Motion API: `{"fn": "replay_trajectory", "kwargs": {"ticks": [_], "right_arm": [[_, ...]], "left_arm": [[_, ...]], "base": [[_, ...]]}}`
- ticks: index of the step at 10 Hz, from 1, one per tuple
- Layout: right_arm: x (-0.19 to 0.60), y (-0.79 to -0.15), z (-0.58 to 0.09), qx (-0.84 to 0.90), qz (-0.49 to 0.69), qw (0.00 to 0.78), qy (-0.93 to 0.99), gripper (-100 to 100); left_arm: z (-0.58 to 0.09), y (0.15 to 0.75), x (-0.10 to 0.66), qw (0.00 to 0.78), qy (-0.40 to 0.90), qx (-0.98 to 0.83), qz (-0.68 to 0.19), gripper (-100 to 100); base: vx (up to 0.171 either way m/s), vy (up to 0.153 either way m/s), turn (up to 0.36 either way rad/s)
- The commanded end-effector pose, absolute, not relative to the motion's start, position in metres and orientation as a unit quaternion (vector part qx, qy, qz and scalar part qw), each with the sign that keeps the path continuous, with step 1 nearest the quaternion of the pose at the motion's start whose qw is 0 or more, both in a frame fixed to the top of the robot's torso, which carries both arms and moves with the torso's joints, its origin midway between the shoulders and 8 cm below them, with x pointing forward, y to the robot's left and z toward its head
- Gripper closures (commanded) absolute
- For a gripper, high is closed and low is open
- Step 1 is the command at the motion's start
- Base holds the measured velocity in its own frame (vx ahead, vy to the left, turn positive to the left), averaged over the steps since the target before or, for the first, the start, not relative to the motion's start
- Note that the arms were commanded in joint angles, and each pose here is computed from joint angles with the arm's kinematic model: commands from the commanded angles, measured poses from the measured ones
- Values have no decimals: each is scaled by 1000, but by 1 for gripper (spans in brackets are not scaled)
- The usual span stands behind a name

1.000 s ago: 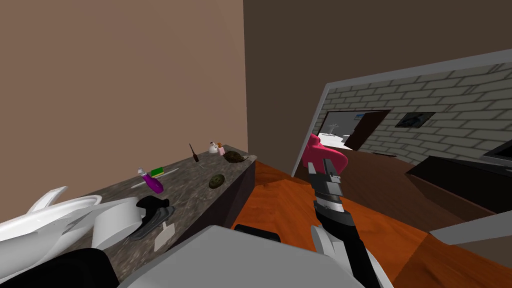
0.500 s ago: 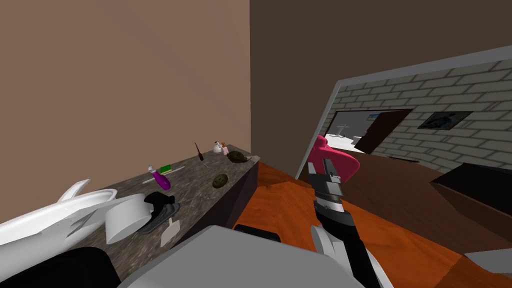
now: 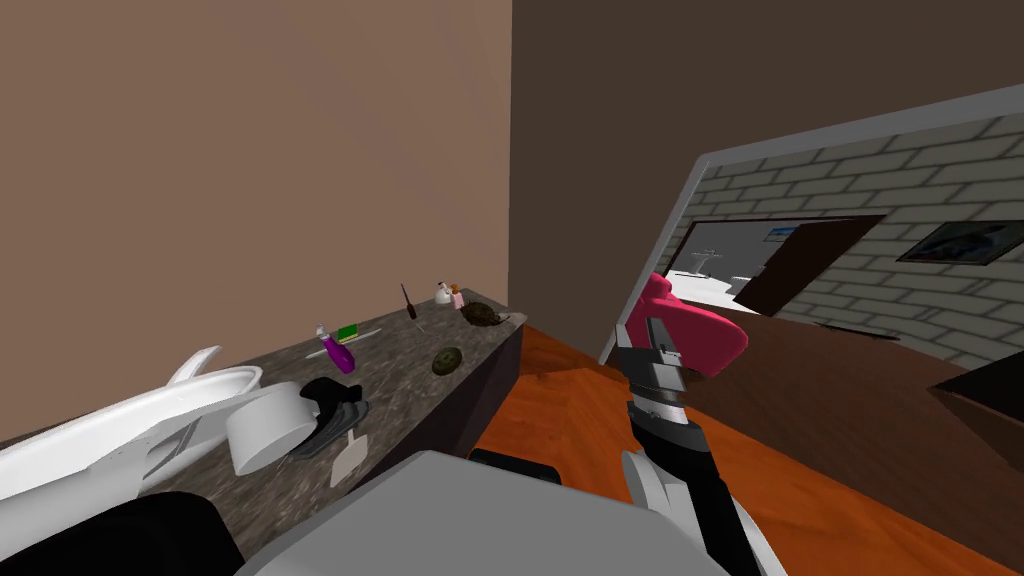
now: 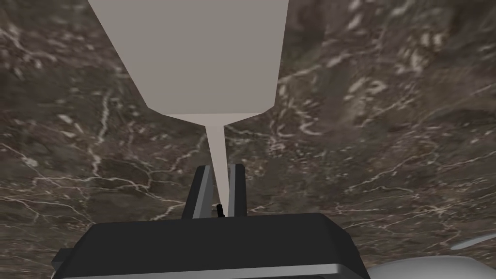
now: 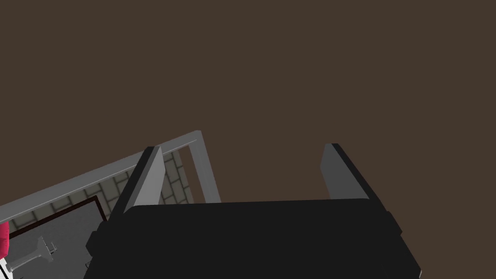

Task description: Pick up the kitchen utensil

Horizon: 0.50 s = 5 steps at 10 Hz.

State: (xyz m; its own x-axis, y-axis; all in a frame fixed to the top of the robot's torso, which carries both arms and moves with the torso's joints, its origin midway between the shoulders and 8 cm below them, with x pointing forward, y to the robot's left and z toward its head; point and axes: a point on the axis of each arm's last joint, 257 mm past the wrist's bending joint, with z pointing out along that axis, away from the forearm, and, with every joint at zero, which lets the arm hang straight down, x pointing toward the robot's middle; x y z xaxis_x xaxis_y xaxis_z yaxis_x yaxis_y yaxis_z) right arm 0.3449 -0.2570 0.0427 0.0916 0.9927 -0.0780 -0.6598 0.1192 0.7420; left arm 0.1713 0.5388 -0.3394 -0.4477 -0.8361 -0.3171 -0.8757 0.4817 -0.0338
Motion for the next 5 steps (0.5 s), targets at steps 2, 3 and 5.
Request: {"fn": "replay_trajectory", "kwargs": {"ticks": [2,3,5], "right_arm": [[345,-257,43,277,603,685,301,0],[345,-257,43,277,603,685,301,0],[345,-257,43,277,603,685,301,0]], "left_arm": [[-334,531,178,147,856,-491,69,100],[-334,532,176,144,856,-492,72,100],[-332,528,180,147,857,-489,69,100]], "base": [[28,15,74],[22,8,50],[17,7,64]]}}
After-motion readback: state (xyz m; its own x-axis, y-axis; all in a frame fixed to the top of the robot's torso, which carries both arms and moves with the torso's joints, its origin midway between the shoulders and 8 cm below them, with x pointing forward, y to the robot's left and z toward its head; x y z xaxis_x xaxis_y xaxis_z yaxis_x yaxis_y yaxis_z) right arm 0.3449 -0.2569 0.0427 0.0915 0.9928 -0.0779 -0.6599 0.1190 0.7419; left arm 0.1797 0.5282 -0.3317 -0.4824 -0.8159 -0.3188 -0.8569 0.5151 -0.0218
